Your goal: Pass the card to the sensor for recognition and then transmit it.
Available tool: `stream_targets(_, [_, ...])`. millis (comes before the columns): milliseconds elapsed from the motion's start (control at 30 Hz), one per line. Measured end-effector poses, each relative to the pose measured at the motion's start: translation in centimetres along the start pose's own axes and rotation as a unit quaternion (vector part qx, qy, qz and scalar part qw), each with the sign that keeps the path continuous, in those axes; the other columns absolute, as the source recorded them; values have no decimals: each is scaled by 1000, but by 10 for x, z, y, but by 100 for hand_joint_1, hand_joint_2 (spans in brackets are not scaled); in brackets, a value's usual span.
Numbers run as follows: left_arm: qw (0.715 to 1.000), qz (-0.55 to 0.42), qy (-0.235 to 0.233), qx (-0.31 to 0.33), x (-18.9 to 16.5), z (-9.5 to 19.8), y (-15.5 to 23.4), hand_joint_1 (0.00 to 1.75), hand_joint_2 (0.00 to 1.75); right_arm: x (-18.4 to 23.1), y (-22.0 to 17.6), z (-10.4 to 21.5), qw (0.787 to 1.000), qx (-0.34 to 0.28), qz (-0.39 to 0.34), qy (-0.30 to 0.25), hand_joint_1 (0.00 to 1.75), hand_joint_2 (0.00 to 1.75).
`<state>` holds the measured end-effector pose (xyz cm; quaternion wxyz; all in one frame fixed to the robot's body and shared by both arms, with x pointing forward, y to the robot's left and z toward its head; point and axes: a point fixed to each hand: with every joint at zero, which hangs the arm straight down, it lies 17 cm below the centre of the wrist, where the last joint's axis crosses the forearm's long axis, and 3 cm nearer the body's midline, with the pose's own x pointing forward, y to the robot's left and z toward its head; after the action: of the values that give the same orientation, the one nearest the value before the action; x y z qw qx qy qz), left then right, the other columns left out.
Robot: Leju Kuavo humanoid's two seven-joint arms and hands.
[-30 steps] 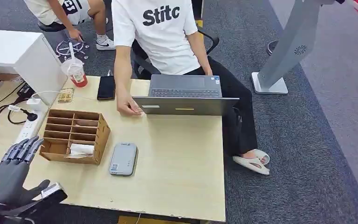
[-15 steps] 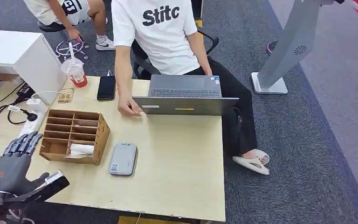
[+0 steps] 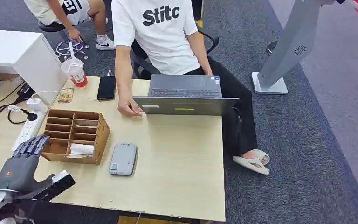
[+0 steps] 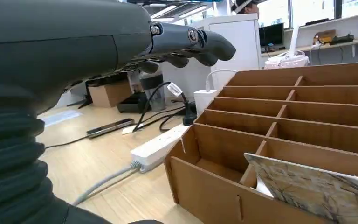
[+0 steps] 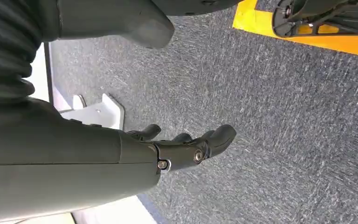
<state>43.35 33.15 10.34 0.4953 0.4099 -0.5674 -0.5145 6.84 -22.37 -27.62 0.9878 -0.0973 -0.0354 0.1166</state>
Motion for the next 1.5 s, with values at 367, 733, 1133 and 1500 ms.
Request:
stream_targets(367, [1000,0,-7,7,9,-12,2,0,175,0,0,0,1000,0,3,-1,0,175])
stream_targets(733, [1000,5,-7,8,13,-24,2,0,175,1,0,0,1000,-1,8,-3,0,175])
stream_targets(1133, [1000,10,-7,1,18,-35,-4,3,175,1,1,0,1000,1,18,-5,0,175])
stream_targets(1500, [1000,7,-16,-13,29,-44,-16,24,175,2,1,0,1000,2,24,-6,0,175])
